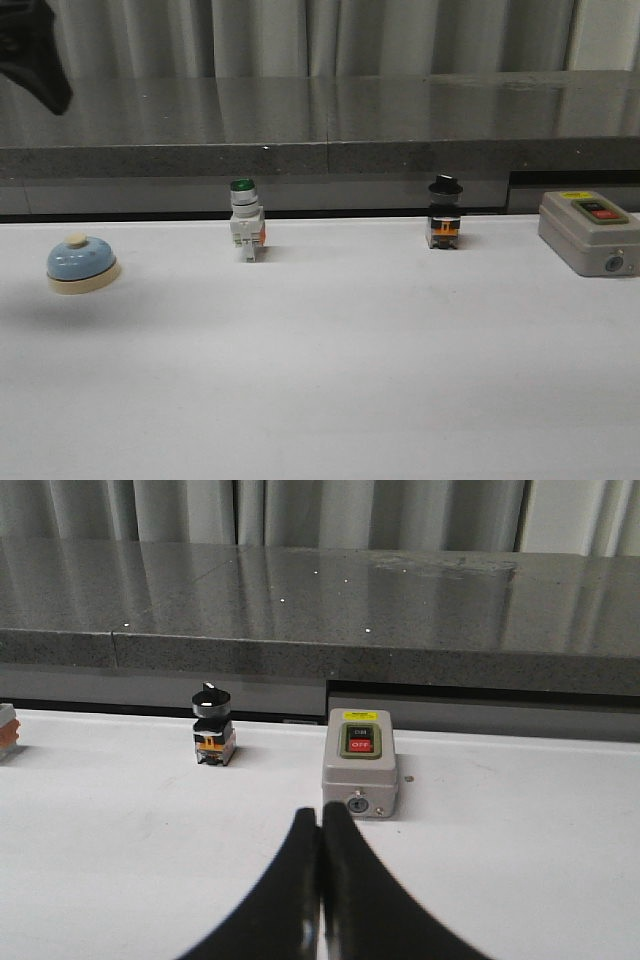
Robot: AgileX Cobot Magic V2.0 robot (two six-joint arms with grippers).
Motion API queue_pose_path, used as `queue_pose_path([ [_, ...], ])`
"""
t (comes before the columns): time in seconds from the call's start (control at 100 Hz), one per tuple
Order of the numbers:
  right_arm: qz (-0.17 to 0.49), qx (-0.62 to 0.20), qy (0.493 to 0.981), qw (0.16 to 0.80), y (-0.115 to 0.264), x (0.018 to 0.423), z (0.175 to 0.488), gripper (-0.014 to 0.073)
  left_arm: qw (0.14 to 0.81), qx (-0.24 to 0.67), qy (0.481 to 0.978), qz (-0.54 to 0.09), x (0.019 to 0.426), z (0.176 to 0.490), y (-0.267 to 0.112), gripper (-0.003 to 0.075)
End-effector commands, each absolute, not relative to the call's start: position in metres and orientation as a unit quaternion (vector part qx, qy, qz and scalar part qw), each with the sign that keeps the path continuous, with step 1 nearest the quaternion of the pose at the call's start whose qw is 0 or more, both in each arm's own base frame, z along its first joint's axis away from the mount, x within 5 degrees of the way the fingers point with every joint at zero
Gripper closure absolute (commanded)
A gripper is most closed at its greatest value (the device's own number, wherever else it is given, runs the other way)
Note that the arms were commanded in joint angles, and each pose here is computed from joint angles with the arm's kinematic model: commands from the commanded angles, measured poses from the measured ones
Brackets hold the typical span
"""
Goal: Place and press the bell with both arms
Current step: 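Lower the left gripper over the blue bell and close on it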
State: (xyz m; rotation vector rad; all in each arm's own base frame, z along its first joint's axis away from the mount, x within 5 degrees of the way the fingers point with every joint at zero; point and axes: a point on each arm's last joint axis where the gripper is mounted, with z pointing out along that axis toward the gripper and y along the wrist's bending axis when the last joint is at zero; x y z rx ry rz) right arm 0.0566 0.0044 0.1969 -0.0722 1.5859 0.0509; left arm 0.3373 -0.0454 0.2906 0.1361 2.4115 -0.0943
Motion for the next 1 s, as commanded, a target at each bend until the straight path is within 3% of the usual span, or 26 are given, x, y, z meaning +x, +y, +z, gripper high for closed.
queue_pose_path([
  [0.0, 0.021, -0.037, 0.671, 0.74, 0.004, 0.054, 0.21, 0.0655, 0.39, 0.059, 0.918, -0.04, 0.355, 0.303, -0.052, 0.0078],
  [0.49, 0.021, -0.037, 0.671, 0.74, 0.004, 0.054, 0.21, 0.0655, 0.295, 0.058, 0.953, -0.036, 0.396, 0.229, -0.059, 0.0078],
  [0.99, 0.021, -0.037, 0.671, 0.74, 0.004, 0.054, 0.21, 0.0655, 0.258, 0.076, 0.962, -0.037, 0.4, 0.2, -0.074, 0.0078],
])
